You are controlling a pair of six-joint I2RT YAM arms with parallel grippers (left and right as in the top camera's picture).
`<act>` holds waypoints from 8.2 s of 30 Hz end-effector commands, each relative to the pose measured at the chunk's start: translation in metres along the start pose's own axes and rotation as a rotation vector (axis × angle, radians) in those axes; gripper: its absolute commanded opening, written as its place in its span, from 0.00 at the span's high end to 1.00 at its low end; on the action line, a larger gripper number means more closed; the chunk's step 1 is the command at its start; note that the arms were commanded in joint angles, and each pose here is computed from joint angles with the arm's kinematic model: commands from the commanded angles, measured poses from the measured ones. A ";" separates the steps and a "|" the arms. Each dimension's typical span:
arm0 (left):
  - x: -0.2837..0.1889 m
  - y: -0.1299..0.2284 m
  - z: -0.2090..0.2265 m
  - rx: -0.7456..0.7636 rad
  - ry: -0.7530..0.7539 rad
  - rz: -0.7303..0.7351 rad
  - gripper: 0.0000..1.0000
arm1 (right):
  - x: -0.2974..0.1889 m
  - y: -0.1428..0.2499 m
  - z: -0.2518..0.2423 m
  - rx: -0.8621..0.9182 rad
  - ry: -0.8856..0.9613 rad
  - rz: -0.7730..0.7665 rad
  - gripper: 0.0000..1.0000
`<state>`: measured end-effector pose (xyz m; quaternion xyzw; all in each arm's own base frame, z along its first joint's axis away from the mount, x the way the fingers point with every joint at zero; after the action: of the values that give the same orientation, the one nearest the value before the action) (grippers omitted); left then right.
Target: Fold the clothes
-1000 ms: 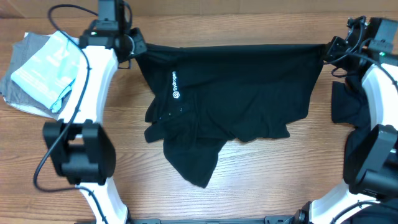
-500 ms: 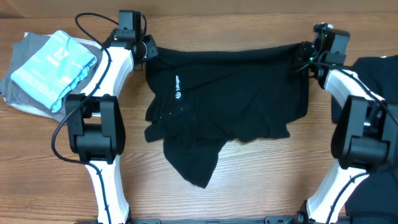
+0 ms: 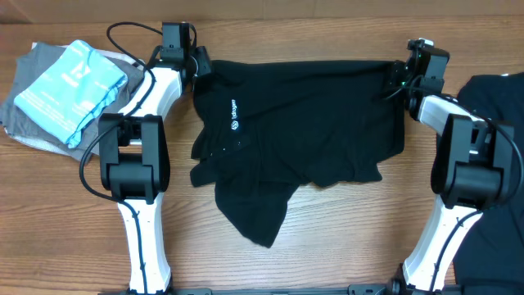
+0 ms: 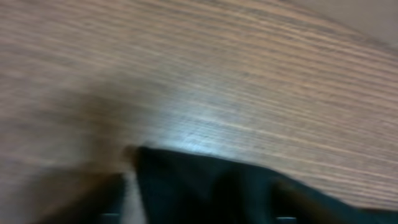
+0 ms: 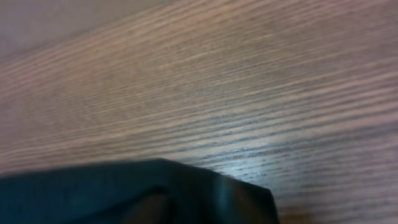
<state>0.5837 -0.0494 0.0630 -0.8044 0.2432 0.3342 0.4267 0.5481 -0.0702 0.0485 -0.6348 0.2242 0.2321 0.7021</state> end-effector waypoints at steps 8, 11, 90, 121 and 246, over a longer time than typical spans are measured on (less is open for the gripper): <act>-0.064 -0.047 -0.070 0.109 0.352 -0.005 0.01 | -0.029 -0.076 0.019 -0.032 -0.130 -0.095 0.00; -0.106 -0.055 -0.077 0.104 0.300 0.000 0.12 | -0.051 -0.100 0.023 -0.015 -0.133 -0.022 0.00; -0.254 0.243 0.001 0.239 -0.263 0.594 0.23 | -0.215 0.160 0.072 0.313 -0.005 0.827 0.25; -0.253 0.242 0.000 0.237 -0.259 0.590 0.19 | -0.212 0.133 0.078 0.358 -0.031 0.775 0.96; -0.255 0.242 0.006 0.247 -0.294 0.590 0.01 | -0.205 0.097 0.047 0.318 0.000 0.839 0.96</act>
<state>0.2516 -0.1450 0.1220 -0.5876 0.4384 0.5278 0.4290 0.3325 0.0023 0.0819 -0.3554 0.4451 0.5179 0.6382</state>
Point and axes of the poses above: each gripper's point midway between its finger pads, its own x axis out along the fingers, its own z axis along the line the jaws close on, y = z × x, the point moved 4 cm from there along -x, back along the fingers, and after that the axes turned 11 degrees about -x, right-handed, at the moved point
